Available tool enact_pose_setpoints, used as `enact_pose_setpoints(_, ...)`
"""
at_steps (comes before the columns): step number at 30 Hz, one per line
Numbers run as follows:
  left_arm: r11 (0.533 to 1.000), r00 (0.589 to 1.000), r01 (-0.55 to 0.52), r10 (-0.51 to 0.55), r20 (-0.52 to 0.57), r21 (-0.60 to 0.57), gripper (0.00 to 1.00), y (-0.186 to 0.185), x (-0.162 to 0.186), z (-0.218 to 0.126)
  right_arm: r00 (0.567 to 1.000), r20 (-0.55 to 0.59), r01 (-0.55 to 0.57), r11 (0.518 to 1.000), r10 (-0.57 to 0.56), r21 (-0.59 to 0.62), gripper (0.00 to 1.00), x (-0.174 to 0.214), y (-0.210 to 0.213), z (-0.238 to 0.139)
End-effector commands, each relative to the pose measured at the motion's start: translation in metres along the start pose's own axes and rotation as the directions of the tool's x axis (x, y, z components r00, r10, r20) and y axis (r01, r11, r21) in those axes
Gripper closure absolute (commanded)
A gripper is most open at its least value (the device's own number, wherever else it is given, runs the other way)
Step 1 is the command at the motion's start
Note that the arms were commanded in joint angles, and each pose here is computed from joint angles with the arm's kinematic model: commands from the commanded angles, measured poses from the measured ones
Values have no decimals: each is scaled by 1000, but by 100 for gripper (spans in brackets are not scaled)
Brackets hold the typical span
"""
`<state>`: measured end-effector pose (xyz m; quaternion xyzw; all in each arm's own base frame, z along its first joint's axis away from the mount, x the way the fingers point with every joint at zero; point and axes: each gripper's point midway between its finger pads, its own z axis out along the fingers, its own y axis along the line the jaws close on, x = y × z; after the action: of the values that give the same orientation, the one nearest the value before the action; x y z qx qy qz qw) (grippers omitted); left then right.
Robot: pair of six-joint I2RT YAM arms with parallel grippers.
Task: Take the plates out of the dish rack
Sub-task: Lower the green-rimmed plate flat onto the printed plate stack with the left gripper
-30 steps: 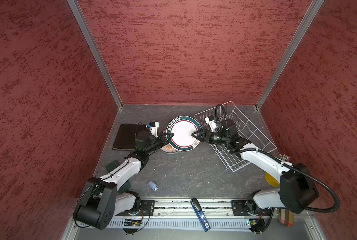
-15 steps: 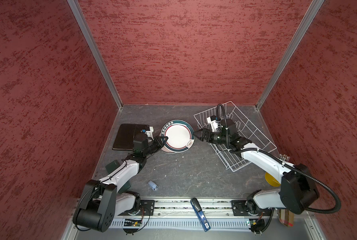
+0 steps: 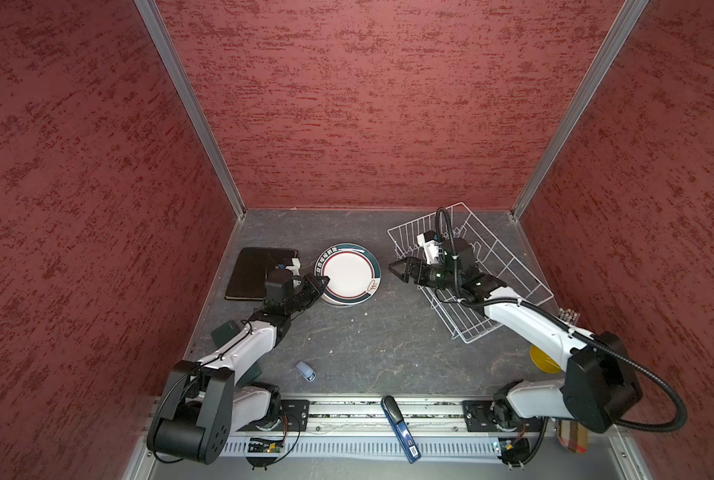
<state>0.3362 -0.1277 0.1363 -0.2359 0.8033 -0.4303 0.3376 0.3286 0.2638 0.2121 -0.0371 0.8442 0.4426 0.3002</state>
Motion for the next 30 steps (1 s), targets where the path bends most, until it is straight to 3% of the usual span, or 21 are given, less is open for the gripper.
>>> enact_pose_setpoints(1, 1000, 999, 10, -10, 34, 10, 100, -1, -7, 0, 998, 47, 37, 999, -36, -18, 1, -16, 17, -7)
enact_pose_setpoints(10, 997, 996, 50, -46, 74, -55, 100, 20, -14, 2, 999, 33, 28, 999, -28, -17, 1, -13, 16, -6)
enact_pose_setpoints(30, 994, 996, 77, -73, 43, -83, 100, 41, -24, 24, 999, 42, 33, 999, -34, 10, 1, -8, 12, -16)
